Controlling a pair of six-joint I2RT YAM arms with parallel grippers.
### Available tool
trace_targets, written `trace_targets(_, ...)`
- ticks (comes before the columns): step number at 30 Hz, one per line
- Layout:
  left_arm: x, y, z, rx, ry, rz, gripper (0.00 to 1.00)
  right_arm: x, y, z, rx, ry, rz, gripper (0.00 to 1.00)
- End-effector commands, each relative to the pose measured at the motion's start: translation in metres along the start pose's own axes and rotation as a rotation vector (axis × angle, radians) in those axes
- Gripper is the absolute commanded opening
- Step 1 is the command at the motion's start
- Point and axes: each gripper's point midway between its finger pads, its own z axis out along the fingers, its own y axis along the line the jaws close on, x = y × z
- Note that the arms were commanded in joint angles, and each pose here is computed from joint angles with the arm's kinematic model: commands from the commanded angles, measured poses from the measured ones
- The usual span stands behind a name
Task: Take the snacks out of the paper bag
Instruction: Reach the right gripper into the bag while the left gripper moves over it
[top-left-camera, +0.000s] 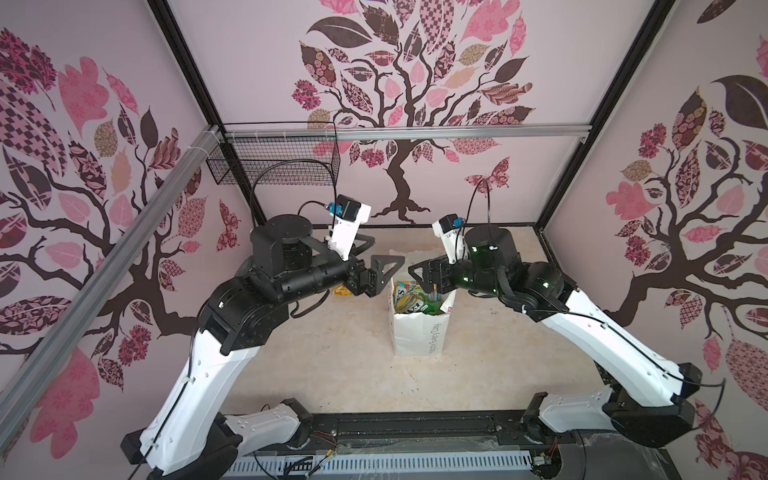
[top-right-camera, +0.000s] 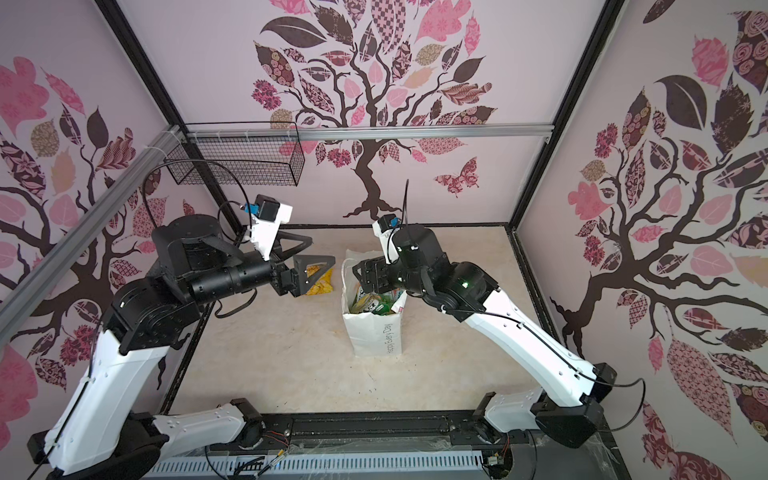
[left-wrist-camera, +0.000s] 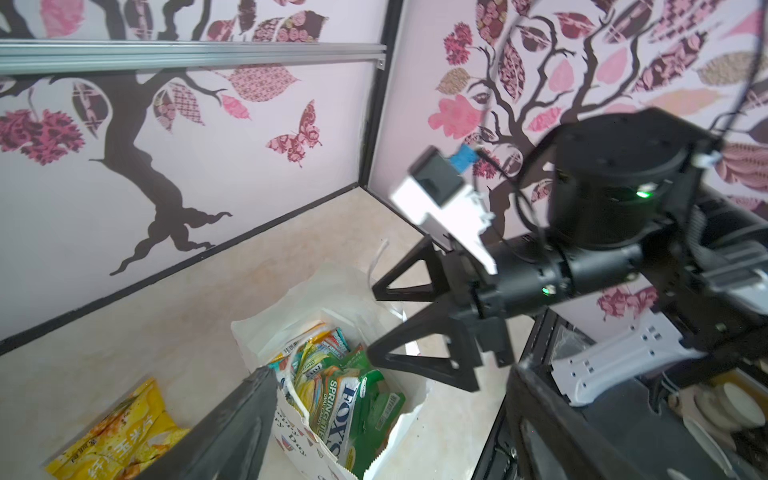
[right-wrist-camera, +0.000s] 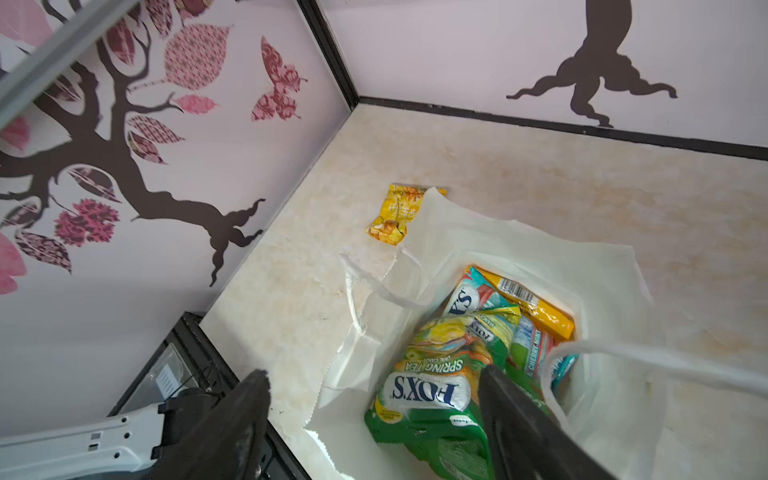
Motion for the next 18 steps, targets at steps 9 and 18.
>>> trace_targets(9, 0.065, -0.020, 0.009, -0.002, 0.272, 0.223, 0.88, 0.046, -0.020, 0.051, 0.126, 0.259, 0.027, 0.79)
trace_targets(18, 0.079, -0.004, -0.005, -0.080, 0.271, 0.250, 0.88, 0.072, -0.052, 0.093, 0.269, 0.339, 0.041, 0.82)
